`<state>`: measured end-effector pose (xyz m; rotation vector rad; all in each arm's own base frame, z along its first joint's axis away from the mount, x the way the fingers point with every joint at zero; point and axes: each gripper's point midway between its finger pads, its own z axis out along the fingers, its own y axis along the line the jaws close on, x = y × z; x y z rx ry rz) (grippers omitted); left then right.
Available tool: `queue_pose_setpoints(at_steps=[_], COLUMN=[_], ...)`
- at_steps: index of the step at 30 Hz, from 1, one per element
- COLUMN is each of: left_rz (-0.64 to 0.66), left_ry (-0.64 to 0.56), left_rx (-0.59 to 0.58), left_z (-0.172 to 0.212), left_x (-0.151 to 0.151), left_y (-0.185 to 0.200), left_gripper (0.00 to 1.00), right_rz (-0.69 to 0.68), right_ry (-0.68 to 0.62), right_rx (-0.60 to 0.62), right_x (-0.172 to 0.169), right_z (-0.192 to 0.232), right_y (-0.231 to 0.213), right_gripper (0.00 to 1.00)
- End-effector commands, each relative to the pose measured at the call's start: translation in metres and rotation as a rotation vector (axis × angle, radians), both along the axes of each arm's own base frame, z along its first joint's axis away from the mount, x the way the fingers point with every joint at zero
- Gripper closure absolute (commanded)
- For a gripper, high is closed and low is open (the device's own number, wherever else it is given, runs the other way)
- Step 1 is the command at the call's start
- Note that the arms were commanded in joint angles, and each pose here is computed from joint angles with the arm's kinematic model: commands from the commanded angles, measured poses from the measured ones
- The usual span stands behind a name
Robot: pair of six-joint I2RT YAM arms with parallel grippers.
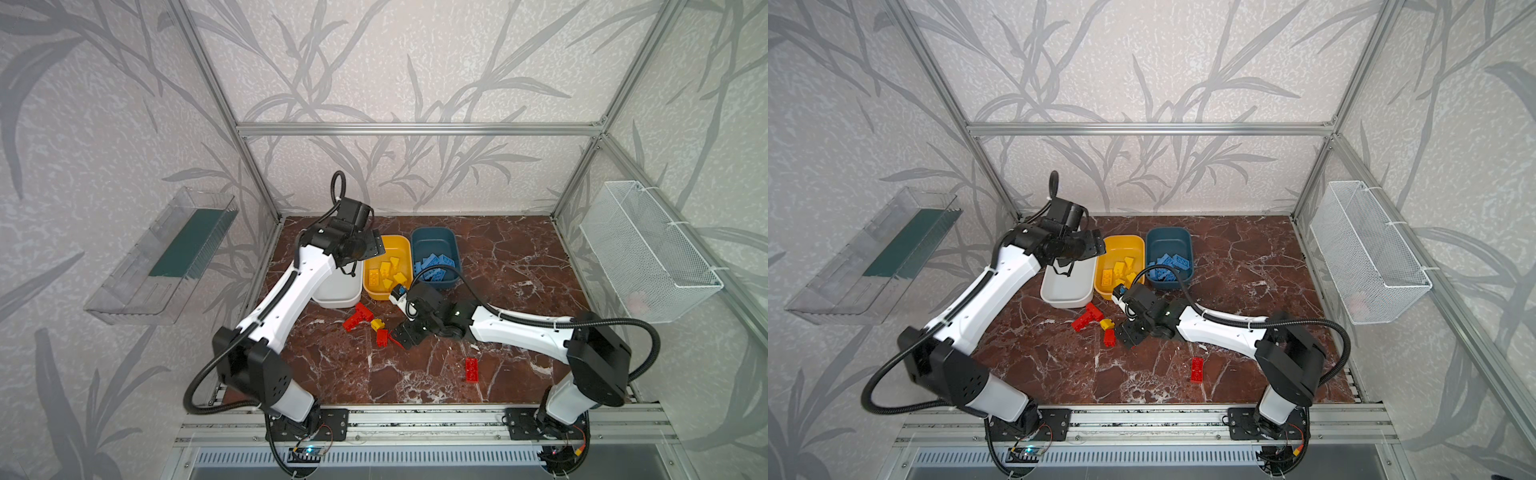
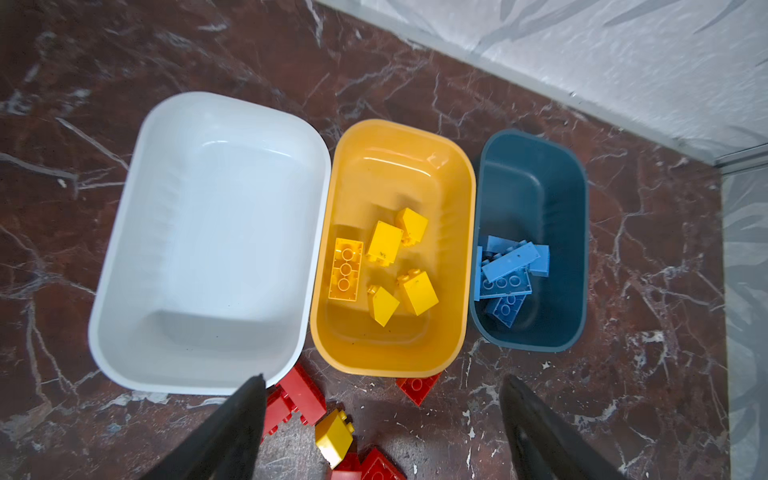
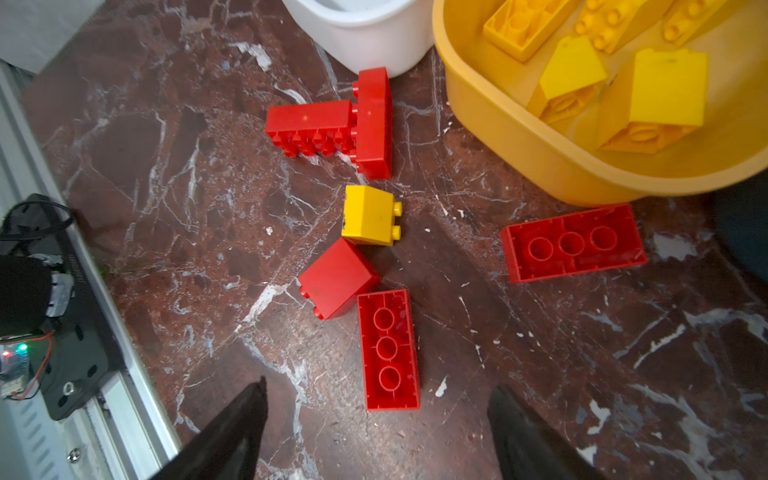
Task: Sort the legos into containers by color
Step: 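Move right gripper over a yellow brick among red bricks while left gripper withdraws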
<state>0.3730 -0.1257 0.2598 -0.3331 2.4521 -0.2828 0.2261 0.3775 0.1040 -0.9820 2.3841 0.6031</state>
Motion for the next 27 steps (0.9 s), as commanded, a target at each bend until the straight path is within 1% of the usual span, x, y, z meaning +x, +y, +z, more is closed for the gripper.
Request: queue_pose_setpoints(at_steps=[1, 4, 5, 6, 10, 13, 20, 27], left_rz=[0.033, 0.028, 0.029, 0.032, 0.064, 0.076, 0.081, 0.076], left_ry=[-0.030, -0.088, -0.100, -0.114, -0.164, -0.185, -0.193, -0.197], left_rx=[0.032, 0.045, 0.053, 0.059, 0.102, 0.135, 0.138, 0.143], left_z=[-0.003, 0.006, 0.006, 0.007, -0.002, -0.010, -0.017, -0.016], left_x=[-0.020, -0.043, -0.051, -0.058, -0.083, -0.095, -0.101, -0.103], left_y=[0.018, 0.031, 0.037, 0.041, 0.062, 0.073, 0.077, 0.078], left_gripper=[0.13, 0.12, 0.13, 0.13, 0.13, 0.13, 0.13, 0.12], right_rz=[-0.022, -0.029, 0.003, 0.008, 0.020, 0.019, 0.013, -0.008], right_ry=[0.008, 0.013, 0.013, 0.011, 0.009, 0.011, 0.009, 0.007], right_rx=[-0.067, -0.086, -0.094, -0.101, -0.139, -0.163, -0.223, -0.264], right_x=[0.004, 0.011, 0.000, 0.000, 0.002, 0.005, 0.013, 0.022], right_z=[-0.010, -0.014, -0.016, -0.017, -0.023, -0.029, -0.042, -0.053], right_y=[0.006, 0.013, 0.023, 0.026, 0.036, 0.041, 0.050, 0.055], right_gripper=[0.16, 0.17, 0.17, 0.17, 0.16, 0.15, 0.15, 0.20])
